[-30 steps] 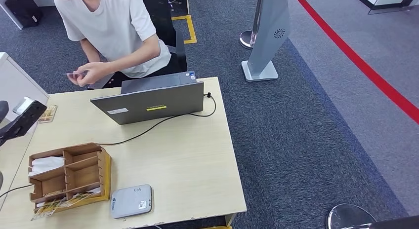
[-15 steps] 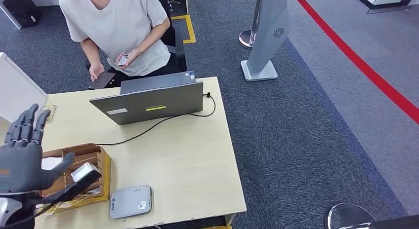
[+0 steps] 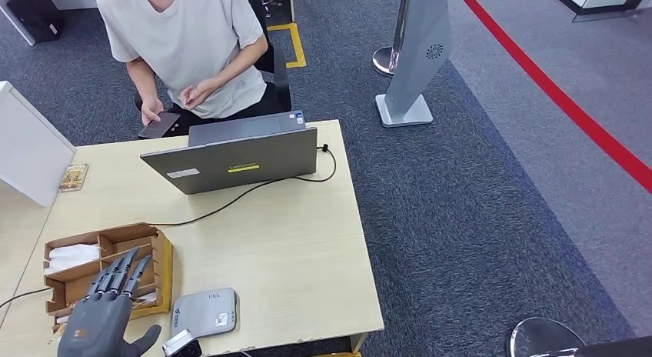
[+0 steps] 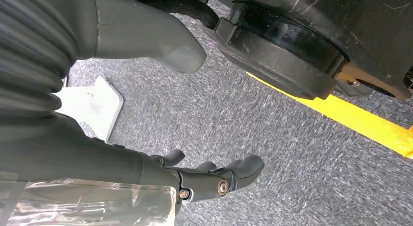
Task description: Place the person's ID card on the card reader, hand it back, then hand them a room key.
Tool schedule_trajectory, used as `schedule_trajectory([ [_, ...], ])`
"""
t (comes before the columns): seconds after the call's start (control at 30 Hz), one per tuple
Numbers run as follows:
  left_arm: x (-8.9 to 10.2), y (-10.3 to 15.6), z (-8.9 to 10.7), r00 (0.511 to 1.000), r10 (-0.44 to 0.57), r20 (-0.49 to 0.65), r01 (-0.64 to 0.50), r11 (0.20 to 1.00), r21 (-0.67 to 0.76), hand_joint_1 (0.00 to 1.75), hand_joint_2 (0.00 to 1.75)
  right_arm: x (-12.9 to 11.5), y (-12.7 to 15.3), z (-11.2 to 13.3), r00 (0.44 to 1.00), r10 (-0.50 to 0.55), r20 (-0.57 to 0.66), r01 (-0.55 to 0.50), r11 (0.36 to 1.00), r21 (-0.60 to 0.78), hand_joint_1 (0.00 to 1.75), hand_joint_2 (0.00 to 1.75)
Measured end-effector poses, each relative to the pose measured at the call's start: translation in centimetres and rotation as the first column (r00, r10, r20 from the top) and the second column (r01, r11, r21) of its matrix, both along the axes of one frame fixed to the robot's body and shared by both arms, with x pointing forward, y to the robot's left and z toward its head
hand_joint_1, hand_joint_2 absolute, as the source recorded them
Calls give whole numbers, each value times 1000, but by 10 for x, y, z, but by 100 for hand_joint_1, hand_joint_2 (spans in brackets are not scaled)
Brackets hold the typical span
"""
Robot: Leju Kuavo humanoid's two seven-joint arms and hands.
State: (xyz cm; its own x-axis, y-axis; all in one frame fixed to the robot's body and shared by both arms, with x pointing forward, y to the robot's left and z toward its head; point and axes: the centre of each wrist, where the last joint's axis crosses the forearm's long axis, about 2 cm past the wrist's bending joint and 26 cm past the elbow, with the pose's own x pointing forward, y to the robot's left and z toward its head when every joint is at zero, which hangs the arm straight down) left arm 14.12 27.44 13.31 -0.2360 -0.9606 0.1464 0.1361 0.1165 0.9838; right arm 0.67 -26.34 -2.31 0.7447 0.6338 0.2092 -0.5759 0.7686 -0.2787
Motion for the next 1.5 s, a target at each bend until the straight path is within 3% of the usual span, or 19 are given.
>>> schedule_trajectory([
  [0.5,-13,-1,-9,992,124,-14,-123,990,69,0,175,3,0,1,1000,4,12,-3,1000,-20,0,175],
  [0.87,-17,0,-11,989,144,-29,-142,987,73,0,175,3,0,1,1000,5,13,-5,1000,-22,0,175],
  [1.17,-17,16,-12,951,310,-9,-306,944,120,0,175,3,2,3,1000,11,0,-11,999,-42,0,175],
  [1.5,-11,35,-13,907,420,13,-419,901,111,0,175,5,5,5,1000,16,3,-15,999,-41,0,175],
])
